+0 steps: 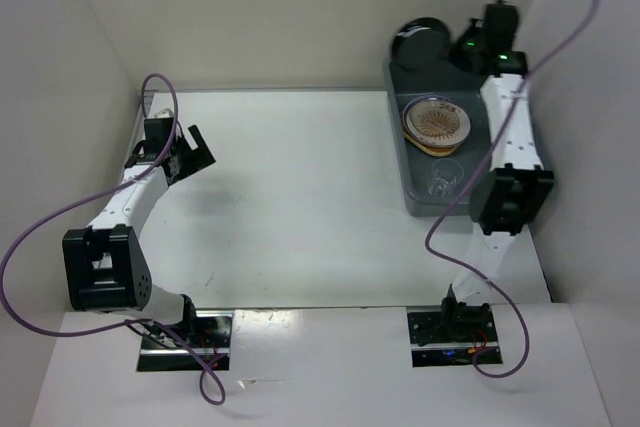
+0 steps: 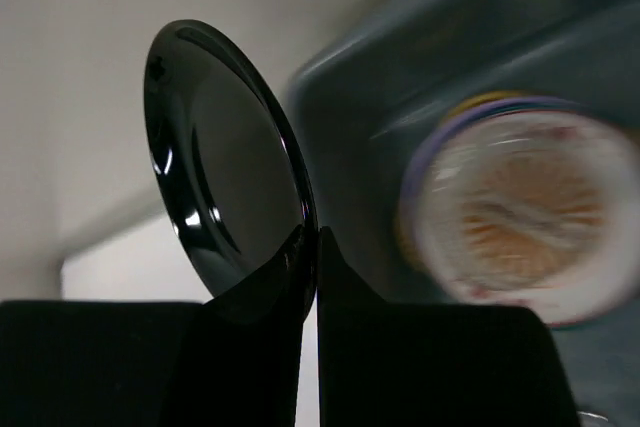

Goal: Place the mixed dishes into the plastic bin

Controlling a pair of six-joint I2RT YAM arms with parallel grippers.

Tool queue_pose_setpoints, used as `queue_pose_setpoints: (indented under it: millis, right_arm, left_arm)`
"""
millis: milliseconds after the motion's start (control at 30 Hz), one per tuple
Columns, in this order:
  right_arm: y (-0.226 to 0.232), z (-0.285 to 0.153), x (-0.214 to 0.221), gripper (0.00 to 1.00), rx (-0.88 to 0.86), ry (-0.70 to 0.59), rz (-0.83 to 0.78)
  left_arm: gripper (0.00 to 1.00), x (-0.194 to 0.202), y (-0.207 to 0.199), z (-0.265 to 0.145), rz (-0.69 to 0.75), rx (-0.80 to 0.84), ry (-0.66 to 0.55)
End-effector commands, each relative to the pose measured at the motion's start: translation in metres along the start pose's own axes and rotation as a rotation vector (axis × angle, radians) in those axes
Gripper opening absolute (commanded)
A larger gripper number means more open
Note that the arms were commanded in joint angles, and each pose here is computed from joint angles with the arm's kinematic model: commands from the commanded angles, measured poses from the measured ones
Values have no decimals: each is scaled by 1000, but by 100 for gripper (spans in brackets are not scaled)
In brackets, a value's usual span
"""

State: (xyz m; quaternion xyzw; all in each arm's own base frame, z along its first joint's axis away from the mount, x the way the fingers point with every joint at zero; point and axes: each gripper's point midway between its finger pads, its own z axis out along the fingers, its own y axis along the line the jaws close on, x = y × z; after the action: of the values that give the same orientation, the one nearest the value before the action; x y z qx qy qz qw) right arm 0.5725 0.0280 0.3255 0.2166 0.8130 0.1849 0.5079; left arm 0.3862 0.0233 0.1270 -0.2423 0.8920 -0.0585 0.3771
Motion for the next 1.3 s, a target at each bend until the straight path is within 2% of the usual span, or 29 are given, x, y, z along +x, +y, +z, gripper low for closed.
queue_pose_setpoints:
  millis: [0, 133, 267, 367, 600, 833, 967, 1033, 1100, 1200, 1233, 1267]
  right_arm:
    - [-73, -32, -39, 1, 162, -106, 96]
    - [-158, -42, -43, 1, 361, -128, 157]
    - [-195, -40, -31, 1, 459, -112, 178]
    - [-212, -24, -9, 1, 492, -51, 178]
    - [-227, 12, 29, 1, 489, 54, 198]
    - [-202, 50, 68, 1, 456, 148, 145]
    - [-196, 63, 74, 1, 445, 162, 134]
    - [-193, 64, 72, 16, 434, 164, 135]
    - [-192, 64, 75, 46, 436, 183, 148]
    - [-171, 44, 44, 57, 457, 94, 115]
    - [-163, 34, 31, 65, 470, 54, 101]
    - [-148, 26, 24, 68, 475, 15, 79]
  left_arm:
    - [100, -13, -3, -7, 5, 19, -53]
    - [100, -11, -2, -5, 5, 15, -45]
    - [100, -11, -2, -5, 5, 15, -45]
    - [100, -11, -2, -5, 5, 15, -45]
    - [100, -9, -2, -2, 5, 11, -36]
    - [100, -6, -2, 1, 6, 15, -23]
    - [100, -6, -2, 1, 6, 15, -23]
    - [100, -6, -2, 1, 6, 15, -23]
    - [100, -6, -2, 1, 6, 15, -23]
    - [100, -6, -2, 1, 6, 15, -23]
    - [100, -6, -2, 1, 6, 15, -23]
    - [100, -4, -1, 3, 6, 12, -14]
